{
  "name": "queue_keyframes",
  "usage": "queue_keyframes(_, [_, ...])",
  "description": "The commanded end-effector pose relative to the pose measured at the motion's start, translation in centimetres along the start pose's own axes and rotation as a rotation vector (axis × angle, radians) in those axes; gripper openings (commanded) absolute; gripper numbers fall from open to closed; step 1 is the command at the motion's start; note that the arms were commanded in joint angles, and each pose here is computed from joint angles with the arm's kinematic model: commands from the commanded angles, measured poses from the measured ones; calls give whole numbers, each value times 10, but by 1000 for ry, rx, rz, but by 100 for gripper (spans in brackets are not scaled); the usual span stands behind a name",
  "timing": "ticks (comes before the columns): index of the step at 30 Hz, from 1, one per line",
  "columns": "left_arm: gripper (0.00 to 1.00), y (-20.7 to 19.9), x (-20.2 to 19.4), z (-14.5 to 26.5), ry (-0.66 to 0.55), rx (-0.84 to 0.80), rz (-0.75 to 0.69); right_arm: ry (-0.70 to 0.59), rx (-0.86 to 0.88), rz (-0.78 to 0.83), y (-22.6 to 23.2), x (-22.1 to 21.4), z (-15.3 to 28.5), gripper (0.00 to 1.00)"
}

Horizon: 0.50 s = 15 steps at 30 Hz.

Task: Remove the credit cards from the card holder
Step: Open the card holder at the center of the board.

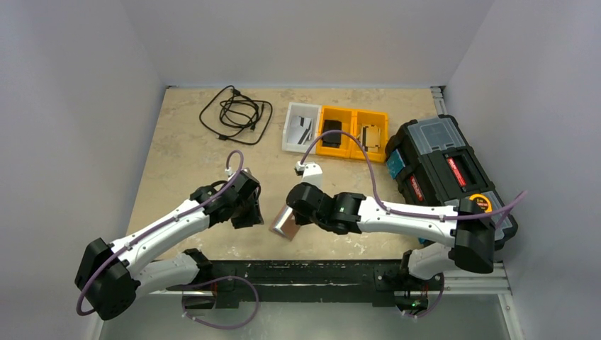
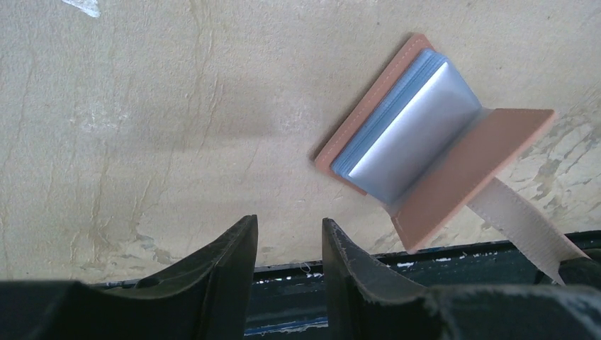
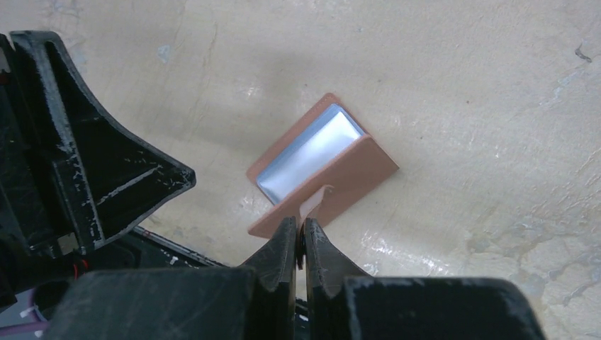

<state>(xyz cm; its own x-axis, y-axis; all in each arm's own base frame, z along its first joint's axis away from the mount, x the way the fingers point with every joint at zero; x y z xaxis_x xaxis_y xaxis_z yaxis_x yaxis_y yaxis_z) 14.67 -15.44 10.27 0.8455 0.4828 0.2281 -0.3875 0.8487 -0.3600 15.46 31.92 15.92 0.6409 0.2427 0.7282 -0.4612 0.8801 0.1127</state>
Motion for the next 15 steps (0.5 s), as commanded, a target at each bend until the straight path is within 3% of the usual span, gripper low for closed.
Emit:
queue_keyframes(1, [38, 3, 1, 0, -13, 1, -6, 20, -29, -16, -2, 1, 2, 0])
queue_keyframes(15, [38, -17, -4, -13, 47, -34, -23, 159, -230, -111, -114, -63, -11, 0])
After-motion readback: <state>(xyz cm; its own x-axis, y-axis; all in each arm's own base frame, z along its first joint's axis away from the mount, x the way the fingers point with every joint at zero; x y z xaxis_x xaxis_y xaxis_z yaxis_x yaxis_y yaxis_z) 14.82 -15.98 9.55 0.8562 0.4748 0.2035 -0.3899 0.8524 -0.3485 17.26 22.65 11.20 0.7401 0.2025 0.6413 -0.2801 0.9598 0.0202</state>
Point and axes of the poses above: each gripper's point midway between its finger pads, its own z axis back along the fingers, its own y axis along the line the jaws close on, x = y × z, the point moved 3 cm from there along z, back along the fingers, and after that the axes turned 15 degrees about z, right-handed, at the moved point
